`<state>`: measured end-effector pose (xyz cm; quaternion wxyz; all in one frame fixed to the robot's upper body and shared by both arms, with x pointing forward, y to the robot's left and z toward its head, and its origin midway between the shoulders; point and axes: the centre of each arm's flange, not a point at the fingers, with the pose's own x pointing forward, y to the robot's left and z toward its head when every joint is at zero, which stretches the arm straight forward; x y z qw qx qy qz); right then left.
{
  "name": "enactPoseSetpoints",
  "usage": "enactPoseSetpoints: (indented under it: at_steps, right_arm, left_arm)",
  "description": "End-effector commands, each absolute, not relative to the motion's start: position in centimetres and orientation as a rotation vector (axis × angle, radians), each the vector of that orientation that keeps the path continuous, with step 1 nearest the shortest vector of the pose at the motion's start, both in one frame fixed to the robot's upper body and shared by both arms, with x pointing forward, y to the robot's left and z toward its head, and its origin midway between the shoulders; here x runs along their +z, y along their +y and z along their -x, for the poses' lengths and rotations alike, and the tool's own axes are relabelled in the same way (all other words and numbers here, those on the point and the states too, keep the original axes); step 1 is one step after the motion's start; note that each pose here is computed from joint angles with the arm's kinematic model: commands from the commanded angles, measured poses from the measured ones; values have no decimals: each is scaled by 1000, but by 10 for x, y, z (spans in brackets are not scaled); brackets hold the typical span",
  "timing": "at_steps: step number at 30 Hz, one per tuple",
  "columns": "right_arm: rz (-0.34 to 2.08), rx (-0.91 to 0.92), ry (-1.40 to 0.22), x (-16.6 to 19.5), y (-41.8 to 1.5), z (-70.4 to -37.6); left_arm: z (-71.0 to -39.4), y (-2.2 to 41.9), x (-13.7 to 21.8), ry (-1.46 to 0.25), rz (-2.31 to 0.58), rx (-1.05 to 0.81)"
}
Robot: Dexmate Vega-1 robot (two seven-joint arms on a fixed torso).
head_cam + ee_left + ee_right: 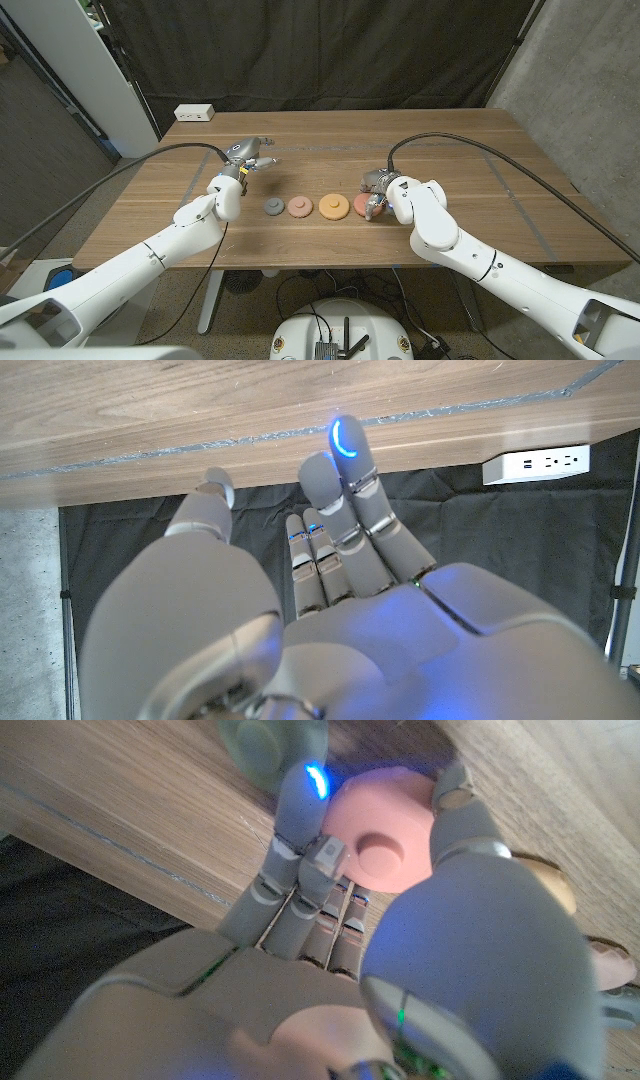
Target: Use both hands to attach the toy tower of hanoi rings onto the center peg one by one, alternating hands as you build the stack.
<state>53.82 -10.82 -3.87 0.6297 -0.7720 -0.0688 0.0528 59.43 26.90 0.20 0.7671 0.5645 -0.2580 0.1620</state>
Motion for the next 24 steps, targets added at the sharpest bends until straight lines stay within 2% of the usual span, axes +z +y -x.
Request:
enactPoseSetpoints:
  at_steps: [1,24]
  right_arm:
    - [1780,91,-214,-20,-105,-526]
    - [1813,178,-350,-1,-78,-513]
  left_arm:
    - [-595,267,2,-566,-1230,347]
    - [-588,269,2,-564,-1238,346]
